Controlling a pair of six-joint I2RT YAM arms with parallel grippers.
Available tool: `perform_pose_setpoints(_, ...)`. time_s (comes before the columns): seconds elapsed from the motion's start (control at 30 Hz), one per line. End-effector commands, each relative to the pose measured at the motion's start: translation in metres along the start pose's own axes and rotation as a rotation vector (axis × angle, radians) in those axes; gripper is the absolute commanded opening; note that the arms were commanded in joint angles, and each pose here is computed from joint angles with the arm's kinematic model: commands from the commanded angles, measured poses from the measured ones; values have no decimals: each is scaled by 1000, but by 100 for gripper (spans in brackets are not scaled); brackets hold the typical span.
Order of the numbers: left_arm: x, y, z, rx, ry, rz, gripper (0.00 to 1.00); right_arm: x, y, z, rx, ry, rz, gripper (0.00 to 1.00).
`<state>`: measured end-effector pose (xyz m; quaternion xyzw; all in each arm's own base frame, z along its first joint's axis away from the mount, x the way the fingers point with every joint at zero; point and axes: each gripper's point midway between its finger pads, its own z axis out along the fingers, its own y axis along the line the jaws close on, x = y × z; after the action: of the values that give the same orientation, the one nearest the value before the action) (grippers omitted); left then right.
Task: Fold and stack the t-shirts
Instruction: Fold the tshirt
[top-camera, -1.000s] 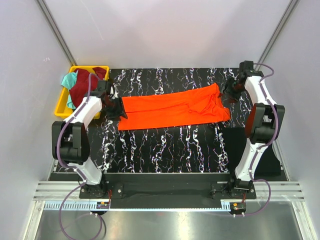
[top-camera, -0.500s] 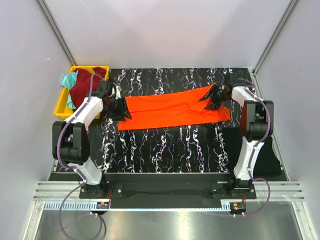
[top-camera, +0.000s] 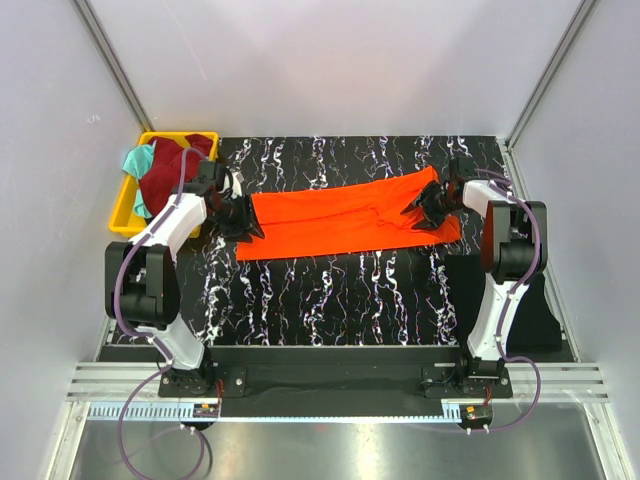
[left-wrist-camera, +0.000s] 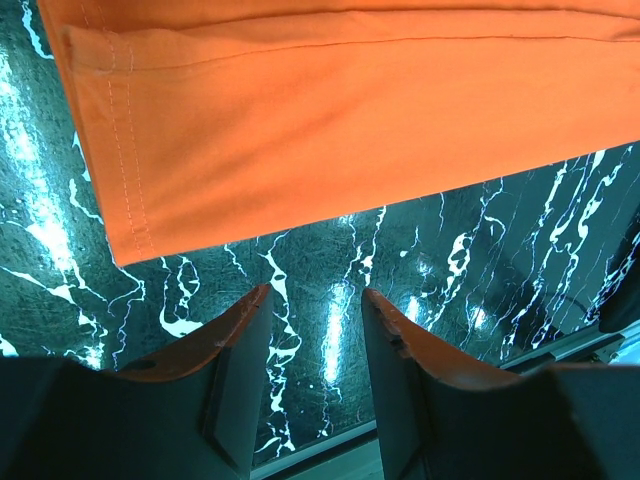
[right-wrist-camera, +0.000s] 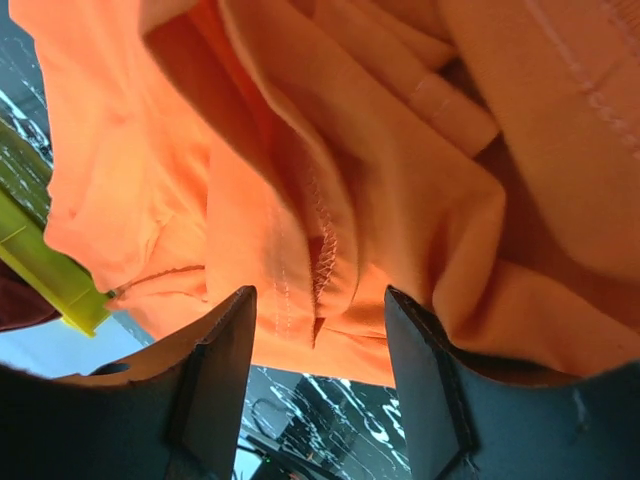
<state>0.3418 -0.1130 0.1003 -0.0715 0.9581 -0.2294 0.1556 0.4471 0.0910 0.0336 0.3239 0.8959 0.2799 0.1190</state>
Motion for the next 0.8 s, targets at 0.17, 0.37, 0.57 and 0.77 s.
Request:
perform_pose_setpoints(0.17,-3,-4,5,35,-4,21,45,-17,8,-9,6,-66,-58,61)
perform_pose_setpoints(0.37,0,-3,7,38,7,17,45,-25,16,-7,-9,-76,-61,55)
perform_pose_setpoints(0.57,0,-3,8,42,11,16,45,-27,16,5,-17,-46,-46,51)
perform_pose_setpoints(0.77,2,-2,9,39,15,17,45,-30,18,9,-23,-41,-44,43)
